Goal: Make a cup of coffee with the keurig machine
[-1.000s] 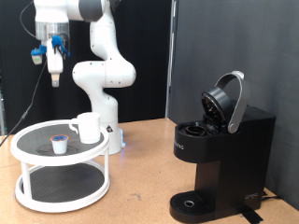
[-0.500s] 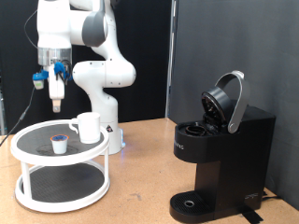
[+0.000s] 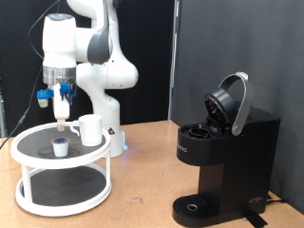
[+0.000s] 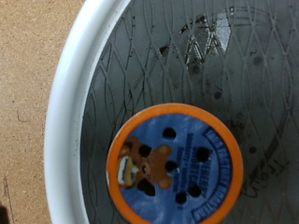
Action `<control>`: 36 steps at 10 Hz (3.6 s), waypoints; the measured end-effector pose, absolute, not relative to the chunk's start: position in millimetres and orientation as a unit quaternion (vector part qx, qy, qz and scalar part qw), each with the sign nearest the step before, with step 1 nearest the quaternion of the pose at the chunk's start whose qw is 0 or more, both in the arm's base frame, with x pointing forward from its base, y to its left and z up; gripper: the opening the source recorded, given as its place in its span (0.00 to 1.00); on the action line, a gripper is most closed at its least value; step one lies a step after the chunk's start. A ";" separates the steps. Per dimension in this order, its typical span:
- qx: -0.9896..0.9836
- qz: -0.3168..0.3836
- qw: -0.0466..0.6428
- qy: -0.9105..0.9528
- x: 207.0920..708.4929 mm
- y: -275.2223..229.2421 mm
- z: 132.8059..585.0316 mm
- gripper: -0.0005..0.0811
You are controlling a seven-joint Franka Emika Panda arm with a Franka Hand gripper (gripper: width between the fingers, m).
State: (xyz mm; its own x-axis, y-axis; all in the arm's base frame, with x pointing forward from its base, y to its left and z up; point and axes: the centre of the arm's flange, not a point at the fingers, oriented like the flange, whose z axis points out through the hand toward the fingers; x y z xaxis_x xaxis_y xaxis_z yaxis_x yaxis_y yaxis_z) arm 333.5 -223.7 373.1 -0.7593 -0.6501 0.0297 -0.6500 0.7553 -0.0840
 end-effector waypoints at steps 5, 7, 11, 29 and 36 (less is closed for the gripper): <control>-0.351 -0.057 -0.006 0.935 333.2 -218.5 339.9 0.91; -0.354 -0.059 -0.009 0.933 332.6 -217.2 331.6 0.91; -0.355 -0.061 -0.010 0.933 330.9 -217.3 320.9 0.91; -0.368 0.102 0.059 0.922 331.8 -227.9 424.2 0.45; -0.367 0.204 0.147 0.896 355.2 -194.8 471.5 0.45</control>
